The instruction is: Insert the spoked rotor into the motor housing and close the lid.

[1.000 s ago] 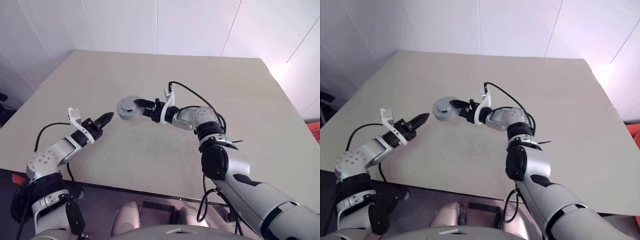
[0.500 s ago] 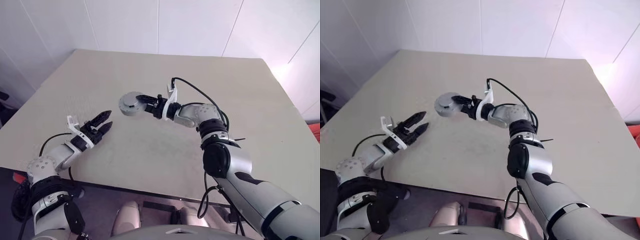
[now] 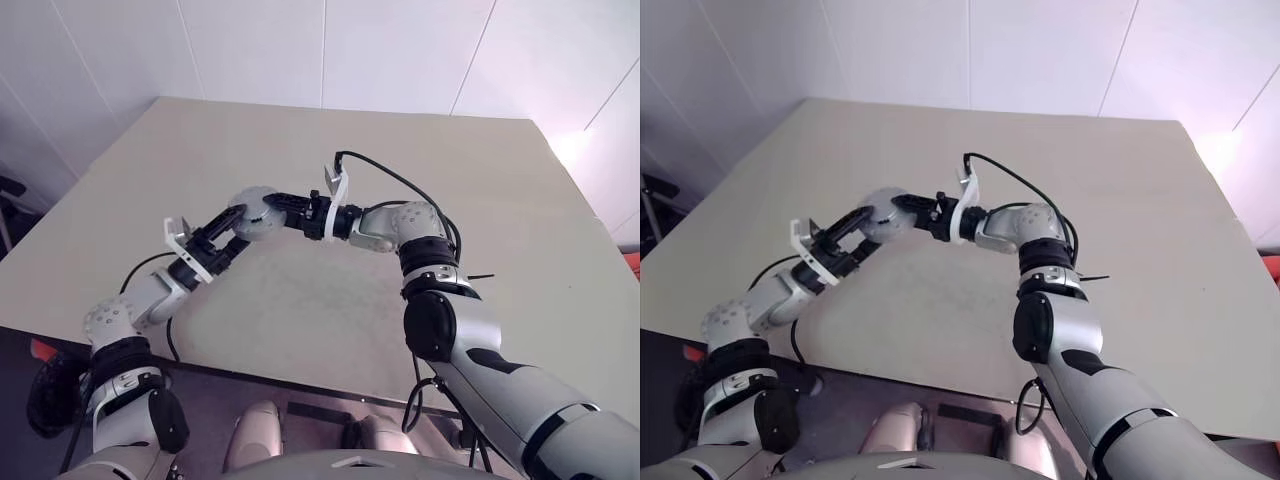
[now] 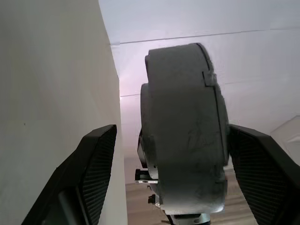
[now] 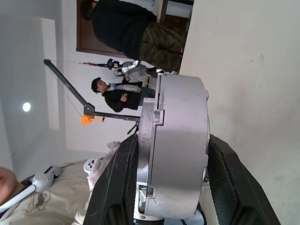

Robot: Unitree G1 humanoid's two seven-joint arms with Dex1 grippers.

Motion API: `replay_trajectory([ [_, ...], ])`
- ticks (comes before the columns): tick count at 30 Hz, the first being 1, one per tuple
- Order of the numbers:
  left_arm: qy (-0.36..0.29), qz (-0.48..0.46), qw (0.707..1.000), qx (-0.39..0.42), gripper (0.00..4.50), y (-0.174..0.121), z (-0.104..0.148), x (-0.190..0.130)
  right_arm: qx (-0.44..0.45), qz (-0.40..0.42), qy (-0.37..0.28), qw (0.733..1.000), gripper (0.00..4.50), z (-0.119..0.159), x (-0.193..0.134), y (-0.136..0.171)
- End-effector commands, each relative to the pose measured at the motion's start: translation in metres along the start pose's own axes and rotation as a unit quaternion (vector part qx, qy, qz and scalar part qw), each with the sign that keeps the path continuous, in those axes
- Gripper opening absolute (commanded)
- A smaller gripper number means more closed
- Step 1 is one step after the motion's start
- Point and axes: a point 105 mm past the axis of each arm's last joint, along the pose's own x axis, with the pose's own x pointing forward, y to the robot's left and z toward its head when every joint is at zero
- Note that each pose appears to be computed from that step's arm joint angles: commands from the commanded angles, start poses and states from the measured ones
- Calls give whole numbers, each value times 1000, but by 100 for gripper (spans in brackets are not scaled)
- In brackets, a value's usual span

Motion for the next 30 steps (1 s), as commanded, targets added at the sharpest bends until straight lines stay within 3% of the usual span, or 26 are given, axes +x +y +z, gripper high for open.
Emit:
replay_trajectory([
  [1, 9, -29, 999, 10, 387, -16, 0, 8, -25, 55, -9, 998, 208, 7, 2, 29],
  [14, -24, -45, 999, 11, 387, -22, 10, 4, -35, 44, -8, 998, 208, 5, 2, 25],
  [17, -28, -43, 999, 12, 326, -21, 11, 4, -36, 42, -8, 998, 208, 5, 2, 24],
  [21, -28, -44, 999, 12, 209, -21, 11, 5, -37, 41, -7, 998, 208, 6, 2, 24],
  [30, -31, -43, 999, 12, 209, -20, 11, 6, -63, 12, -23, 998, 208, 10, 2, 14],
])
